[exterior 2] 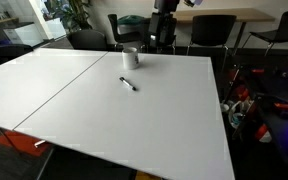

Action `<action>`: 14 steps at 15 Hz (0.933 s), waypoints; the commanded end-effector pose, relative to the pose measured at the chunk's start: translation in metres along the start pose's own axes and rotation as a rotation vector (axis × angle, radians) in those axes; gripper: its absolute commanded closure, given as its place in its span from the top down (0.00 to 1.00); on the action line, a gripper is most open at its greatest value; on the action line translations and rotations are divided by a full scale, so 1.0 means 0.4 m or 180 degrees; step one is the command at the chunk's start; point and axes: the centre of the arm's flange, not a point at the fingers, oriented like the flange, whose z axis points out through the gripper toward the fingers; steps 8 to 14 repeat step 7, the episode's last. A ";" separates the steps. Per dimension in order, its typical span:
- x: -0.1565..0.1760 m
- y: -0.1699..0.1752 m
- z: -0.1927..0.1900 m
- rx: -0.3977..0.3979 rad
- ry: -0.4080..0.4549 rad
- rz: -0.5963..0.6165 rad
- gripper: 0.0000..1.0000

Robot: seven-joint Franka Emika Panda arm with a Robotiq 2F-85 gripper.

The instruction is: Move the mug backwards

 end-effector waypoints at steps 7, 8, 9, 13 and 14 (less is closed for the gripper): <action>-0.022 -0.003 -0.001 -0.0015 -0.0050 -0.0001 1.00; -0.022 -0.003 -0.001 -0.0015 -0.0050 -0.0001 1.00; -0.022 -0.003 -0.001 -0.0015 -0.0050 -0.0001 1.00; -0.022 -0.003 -0.001 -0.0015 -0.0050 -0.0001 1.00; -0.022 -0.003 -0.001 -0.0015 -0.0050 -0.0001 1.00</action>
